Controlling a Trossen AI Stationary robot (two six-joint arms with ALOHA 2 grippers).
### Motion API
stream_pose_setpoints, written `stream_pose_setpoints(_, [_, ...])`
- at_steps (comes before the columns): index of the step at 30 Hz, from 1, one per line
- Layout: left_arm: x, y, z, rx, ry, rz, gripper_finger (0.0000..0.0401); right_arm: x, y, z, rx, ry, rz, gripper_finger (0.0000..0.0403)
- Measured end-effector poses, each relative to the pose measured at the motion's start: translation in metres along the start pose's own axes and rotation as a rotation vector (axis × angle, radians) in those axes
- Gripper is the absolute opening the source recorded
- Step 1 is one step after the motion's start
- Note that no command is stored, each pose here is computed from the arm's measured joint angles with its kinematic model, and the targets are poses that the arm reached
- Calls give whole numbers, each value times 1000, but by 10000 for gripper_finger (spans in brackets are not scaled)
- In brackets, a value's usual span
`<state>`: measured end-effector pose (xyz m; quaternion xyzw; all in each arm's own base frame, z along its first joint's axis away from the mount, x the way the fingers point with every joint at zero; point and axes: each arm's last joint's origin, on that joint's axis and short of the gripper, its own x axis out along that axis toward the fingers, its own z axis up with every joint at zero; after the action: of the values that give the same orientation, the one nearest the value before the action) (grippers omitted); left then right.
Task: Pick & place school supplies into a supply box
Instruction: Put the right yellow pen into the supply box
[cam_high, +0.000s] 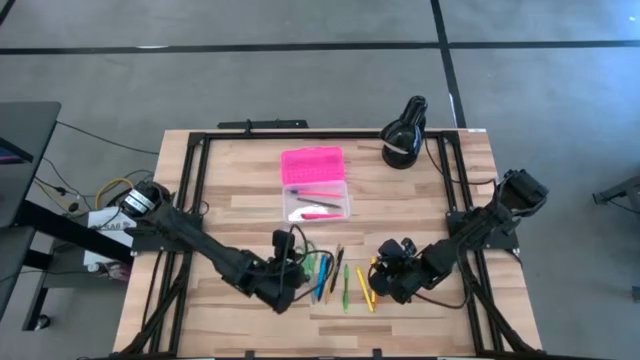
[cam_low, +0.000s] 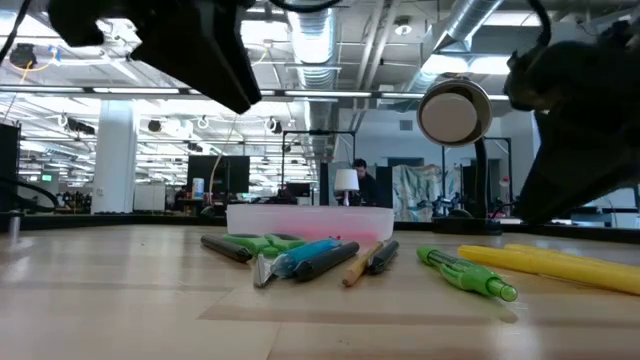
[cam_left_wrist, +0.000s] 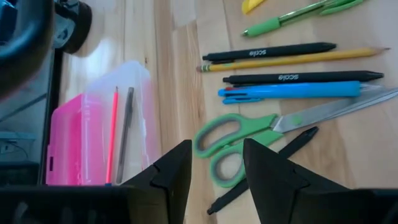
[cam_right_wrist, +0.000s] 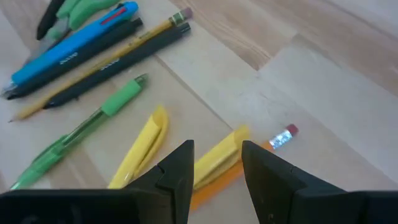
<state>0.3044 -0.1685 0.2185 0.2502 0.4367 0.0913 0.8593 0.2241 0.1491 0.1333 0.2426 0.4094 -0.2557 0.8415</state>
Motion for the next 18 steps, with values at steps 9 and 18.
stream_pose_setpoints(9, [-8, -9, -1, -16, -18, -7, 139, 17, 2, -4, -2, 64, -25, 127])
stream_pose_setpoints(18, [-8, -9, -2, -25, -15, -7, 139, 15, 6, -3, -45, 111, -5, 127])
